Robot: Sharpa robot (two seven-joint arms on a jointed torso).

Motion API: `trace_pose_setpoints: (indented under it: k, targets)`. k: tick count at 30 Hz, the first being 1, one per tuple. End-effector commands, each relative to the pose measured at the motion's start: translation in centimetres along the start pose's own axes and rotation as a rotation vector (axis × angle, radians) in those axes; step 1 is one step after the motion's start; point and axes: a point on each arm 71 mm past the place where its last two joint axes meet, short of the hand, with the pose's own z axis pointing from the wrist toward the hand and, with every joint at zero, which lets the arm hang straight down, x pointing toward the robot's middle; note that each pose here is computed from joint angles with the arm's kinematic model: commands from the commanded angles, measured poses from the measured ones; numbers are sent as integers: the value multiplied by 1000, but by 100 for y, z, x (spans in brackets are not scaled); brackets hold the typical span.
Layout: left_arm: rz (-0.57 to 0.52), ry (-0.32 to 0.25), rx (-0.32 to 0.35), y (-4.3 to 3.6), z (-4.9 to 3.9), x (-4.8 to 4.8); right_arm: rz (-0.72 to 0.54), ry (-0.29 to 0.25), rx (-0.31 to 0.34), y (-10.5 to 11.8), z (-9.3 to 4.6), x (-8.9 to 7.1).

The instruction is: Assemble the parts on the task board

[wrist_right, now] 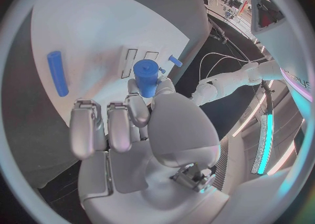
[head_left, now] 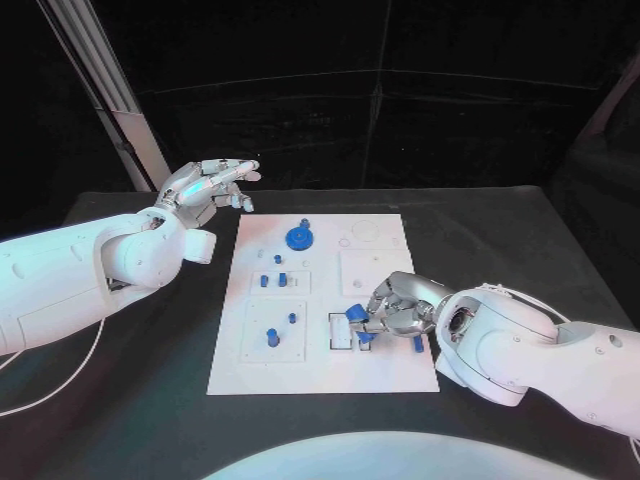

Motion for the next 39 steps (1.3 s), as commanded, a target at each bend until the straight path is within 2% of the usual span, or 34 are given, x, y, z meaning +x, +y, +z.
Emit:
trace_pose_setpoints:
  k: [1,6,17,29,39]
  targets:
    - [-4,14,9,-11,9,22,11,35,4,28,30,36]
    - [-5,15,8,-9,11,29,-9,63,5,60,79,79]
    - [-5,17,7,-8,14,36,-62,70,-1,107,168,118]
    - [-5,18,6,-6,17,44,-96,16,-15,149,231,105]
    - [-3,13,0,-5,15,33,-110,14,-24,175,247,116]
